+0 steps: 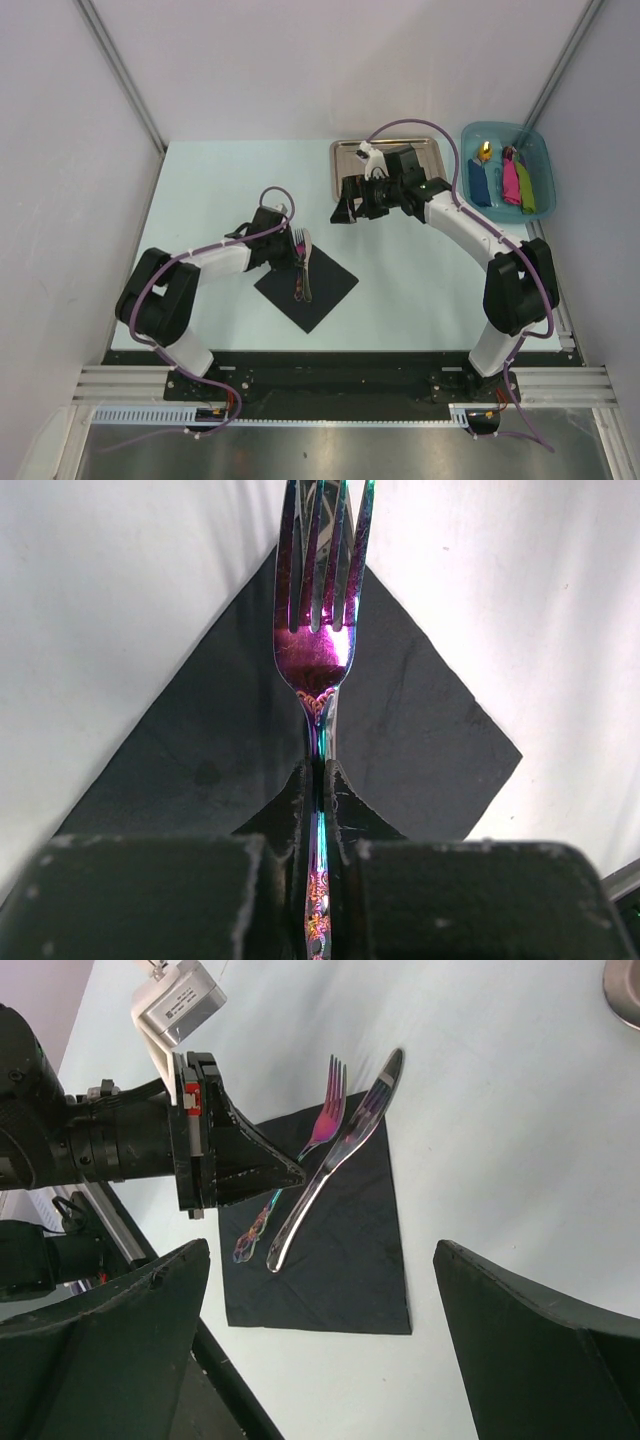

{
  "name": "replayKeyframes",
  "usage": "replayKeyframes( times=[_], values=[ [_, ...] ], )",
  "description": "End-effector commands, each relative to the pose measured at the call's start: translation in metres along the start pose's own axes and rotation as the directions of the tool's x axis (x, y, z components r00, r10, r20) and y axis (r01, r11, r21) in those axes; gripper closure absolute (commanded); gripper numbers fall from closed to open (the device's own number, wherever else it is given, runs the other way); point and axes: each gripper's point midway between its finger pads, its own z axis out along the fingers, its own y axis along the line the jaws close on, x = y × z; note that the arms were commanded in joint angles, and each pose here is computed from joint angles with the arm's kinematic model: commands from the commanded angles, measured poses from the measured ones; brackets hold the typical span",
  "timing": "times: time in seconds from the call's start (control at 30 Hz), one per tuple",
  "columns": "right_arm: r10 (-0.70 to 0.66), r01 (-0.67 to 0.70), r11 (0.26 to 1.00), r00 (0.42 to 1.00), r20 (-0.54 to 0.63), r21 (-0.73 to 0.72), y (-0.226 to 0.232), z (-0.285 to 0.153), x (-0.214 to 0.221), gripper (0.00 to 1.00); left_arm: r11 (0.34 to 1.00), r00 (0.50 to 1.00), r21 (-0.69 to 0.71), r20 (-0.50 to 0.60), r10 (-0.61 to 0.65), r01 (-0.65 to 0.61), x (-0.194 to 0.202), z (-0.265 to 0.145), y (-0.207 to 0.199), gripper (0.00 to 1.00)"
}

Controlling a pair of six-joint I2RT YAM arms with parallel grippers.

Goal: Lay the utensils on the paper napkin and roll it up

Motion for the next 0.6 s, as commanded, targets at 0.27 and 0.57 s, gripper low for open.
replayKeyframes(
  times=[0.27, 0.57],
  values=[
    [-0.007, 0.008, 1.000, 0.999, 0.041, -0.030, 0.0074, -0.0057, -0.0092, 0.00, 1.000, 1.000, 0.007, -0.003, 0.014, -0.014, 0.0026, 0.0116, 0.0004, 0.88],
    [-0.004, 0.005, 0.999, 0.999, 0.042, -0.036, 0.0077, -0.0074, -0.0096, 0.00, 1.000, 1.000, 0.012, 0.001, 0.005, -0.005, 0.0004, 0.0097, -0.0024, 0.72]
  ],
)
